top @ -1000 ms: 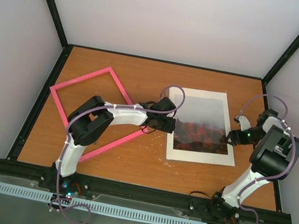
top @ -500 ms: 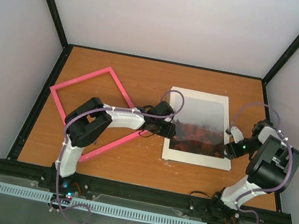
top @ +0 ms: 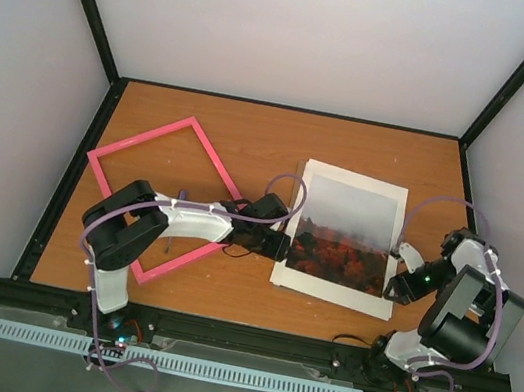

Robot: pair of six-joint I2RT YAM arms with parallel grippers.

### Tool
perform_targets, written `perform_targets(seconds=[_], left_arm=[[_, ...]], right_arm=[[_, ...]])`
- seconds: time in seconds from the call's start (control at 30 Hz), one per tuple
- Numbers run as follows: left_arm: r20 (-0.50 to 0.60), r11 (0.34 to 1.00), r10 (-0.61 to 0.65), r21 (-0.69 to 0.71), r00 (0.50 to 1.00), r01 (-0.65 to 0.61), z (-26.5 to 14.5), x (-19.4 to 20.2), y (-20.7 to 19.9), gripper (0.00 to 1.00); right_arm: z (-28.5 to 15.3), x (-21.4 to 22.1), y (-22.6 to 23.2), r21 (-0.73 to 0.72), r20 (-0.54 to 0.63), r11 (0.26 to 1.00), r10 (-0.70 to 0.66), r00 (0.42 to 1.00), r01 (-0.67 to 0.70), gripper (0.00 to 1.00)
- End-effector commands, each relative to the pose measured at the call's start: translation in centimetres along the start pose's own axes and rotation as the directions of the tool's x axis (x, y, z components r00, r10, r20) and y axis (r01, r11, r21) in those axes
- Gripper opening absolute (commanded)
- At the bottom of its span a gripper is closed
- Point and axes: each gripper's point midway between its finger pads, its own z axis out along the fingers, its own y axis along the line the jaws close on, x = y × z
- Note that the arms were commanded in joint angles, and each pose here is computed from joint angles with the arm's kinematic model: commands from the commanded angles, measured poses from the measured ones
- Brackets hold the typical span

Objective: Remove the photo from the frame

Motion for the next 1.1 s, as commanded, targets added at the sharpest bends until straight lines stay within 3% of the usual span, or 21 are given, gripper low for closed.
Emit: perform_targets(seconds=[0.0, 0.2, 0.47, 1.07], left_arm=[[0.031, 1.0, -0.014, -0.006, 0.999, 0.014, -1.5, -0.5, -0.6, 0.56], [0.006, 0.999, -0.033, 0.016, 0.999, 0.032, -0.9, 0.0, -0.9, 0.56], [-0.036, 0.998, -0.015, 0.055, 0.999, 0.017, 0.2, 1.1, -2.2, 0.5], [-0.039, 0.995, 0.02, 0.094, 0.999, -0.017, 0.3, 1.3, -6.6, 0.38]], right_arm=[[-2.4, -0.2, -1.2, 0.077, 0.026, 0.996, 0.041, 0.999, -0.043, 0.7], [-4.4, -2.7, -1.3, 0.105, 0.167, 0.991, 0.068, 0.984, -0.086, 0.69], [-3.0, -3.5, -2.0, 0.141, 0.263, 0.981, 0.095, 0.96, -0.136, 0.65], [-1.8, -3.6, -1.7, 0.147, 0.319, 0.977, 0.102, 0.942, -0.155, 0.66]])
